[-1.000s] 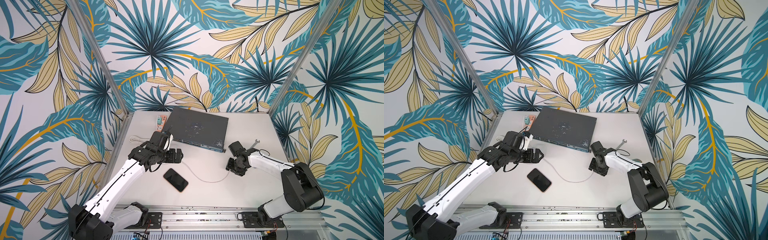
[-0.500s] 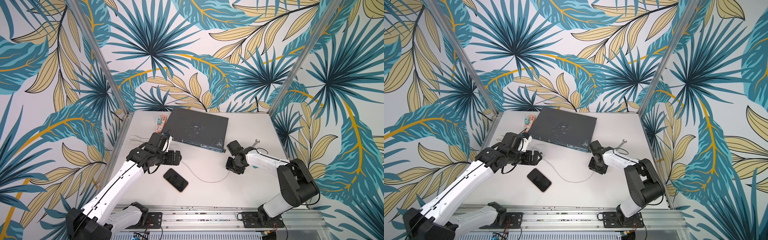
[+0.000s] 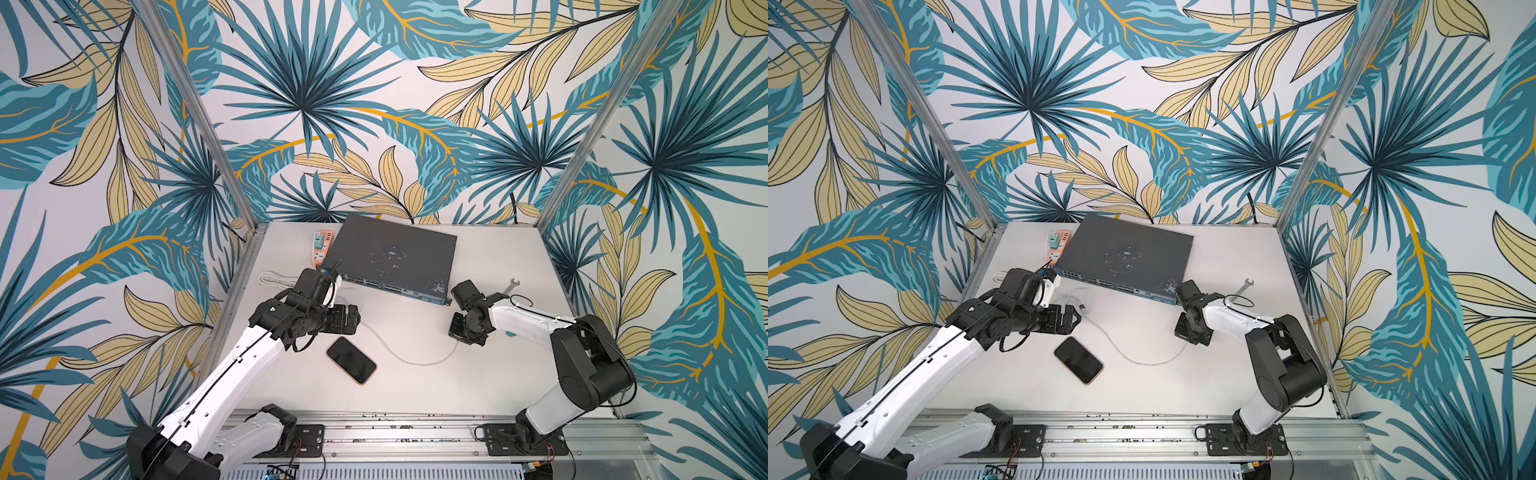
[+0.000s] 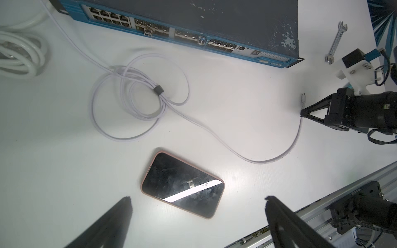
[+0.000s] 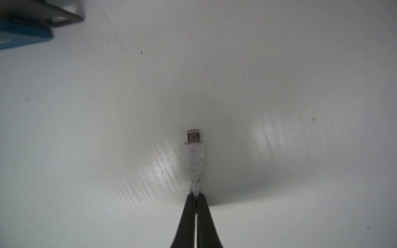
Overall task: Plug the charging cable into the phone
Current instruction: Pick up the charging cable from the center of the board.
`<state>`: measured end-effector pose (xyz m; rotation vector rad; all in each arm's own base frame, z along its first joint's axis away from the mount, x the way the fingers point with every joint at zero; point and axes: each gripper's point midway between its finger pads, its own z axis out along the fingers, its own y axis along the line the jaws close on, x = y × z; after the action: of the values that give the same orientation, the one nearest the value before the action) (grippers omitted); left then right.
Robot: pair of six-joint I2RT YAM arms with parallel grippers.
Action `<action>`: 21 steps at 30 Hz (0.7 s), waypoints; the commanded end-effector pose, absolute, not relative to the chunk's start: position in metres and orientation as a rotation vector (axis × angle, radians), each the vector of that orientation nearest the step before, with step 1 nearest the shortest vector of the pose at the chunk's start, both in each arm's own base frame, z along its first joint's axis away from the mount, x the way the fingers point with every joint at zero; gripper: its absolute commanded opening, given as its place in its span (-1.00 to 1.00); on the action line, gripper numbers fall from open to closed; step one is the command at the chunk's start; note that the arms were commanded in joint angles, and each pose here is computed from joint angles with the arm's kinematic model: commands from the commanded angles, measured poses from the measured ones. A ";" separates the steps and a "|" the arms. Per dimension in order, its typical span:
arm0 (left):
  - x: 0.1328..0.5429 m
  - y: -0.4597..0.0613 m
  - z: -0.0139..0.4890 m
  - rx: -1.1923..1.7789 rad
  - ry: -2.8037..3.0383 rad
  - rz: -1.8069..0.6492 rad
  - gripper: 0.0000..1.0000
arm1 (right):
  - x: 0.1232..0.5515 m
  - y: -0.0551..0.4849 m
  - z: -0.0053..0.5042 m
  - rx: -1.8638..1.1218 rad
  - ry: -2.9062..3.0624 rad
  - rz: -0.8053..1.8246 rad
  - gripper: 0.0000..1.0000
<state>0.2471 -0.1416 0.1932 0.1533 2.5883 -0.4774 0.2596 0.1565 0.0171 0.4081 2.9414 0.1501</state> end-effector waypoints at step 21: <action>0.271 -0.160 0.206 0.090 2.536 -0.642 1.00 | 0.325 0.185 0.110 0.161 2.586 0.321 -1.00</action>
<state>0.2609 -0.1518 0.1878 0.1041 2.5993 -0.5678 0.3144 0.1807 0.0888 0.2298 2.6632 0.3118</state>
